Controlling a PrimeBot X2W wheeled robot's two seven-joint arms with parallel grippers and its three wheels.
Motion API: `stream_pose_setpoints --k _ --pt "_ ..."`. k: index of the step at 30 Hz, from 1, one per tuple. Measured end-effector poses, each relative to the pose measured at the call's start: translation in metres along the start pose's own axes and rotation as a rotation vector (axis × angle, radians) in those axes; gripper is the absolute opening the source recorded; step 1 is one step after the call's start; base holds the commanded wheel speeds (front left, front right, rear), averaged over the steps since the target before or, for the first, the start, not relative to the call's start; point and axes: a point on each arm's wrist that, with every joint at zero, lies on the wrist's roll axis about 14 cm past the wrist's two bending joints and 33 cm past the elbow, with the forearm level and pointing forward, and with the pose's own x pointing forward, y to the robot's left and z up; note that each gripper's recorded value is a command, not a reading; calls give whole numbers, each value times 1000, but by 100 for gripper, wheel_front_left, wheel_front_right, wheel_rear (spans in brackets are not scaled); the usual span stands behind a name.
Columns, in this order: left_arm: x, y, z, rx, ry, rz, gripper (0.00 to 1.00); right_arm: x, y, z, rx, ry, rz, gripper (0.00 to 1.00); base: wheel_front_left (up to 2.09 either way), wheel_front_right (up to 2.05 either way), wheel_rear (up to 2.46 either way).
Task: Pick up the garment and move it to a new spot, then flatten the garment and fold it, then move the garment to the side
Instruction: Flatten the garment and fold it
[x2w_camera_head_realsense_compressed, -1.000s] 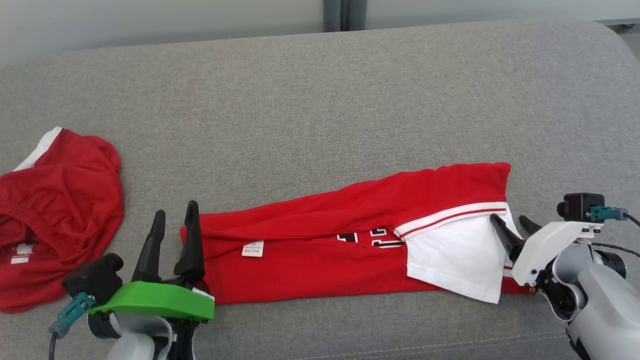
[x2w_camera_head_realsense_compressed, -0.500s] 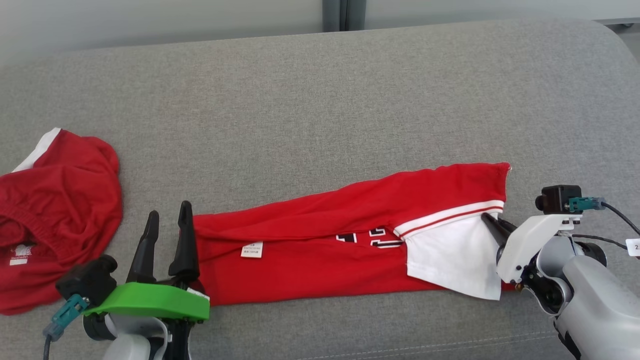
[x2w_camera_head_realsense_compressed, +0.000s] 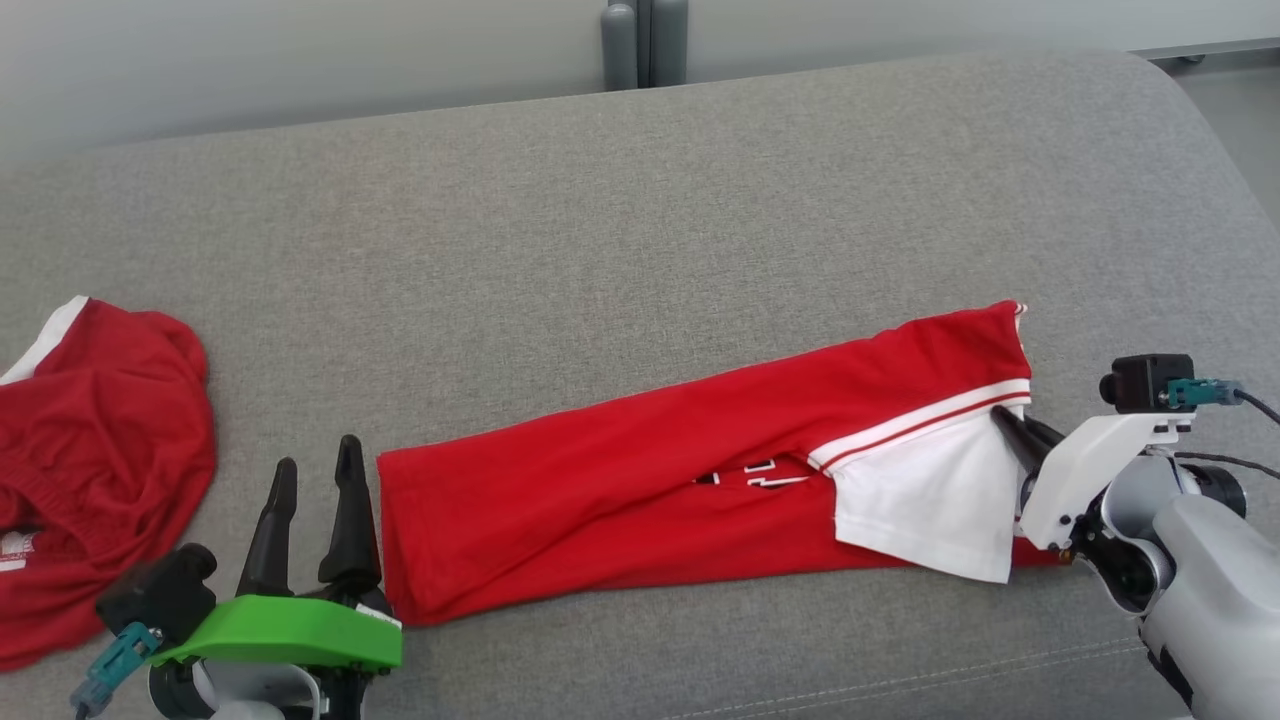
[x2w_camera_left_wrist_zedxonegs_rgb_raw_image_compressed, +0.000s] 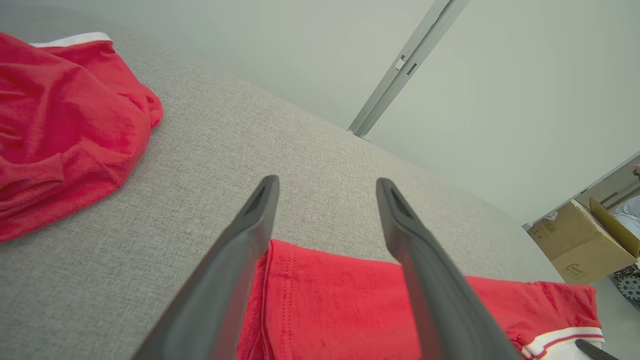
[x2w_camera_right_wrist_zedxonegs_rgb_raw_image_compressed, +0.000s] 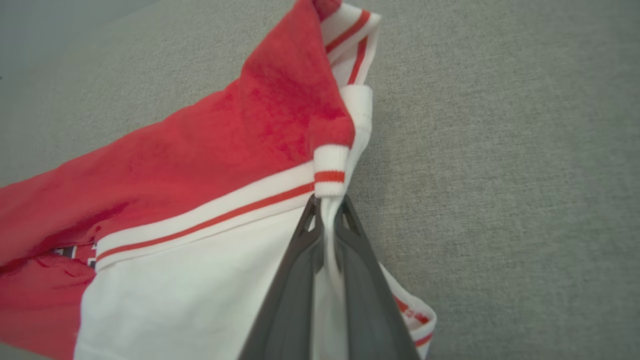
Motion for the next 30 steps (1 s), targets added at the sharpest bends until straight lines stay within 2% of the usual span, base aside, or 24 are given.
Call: stream_pose_setpoints --k 9,19,25,30 --pt "4 -19 -1 -4 3 -56 100 -25 -54 35 -69 -72 -112 0 0 0 0" --pt "3 -30 -9 -2 28 -92 100 -41 -74 47 -86 -100 -164 0 0 0 0" --pt "5 -36 -13 -5 39 -109 100 -39 -62 48 -95 -106 -130 0 0 0 0" --pt "6 -41 -8 -8 25 -123 100 -30 -15 46 -143 -117 -5 0 0 0 0"
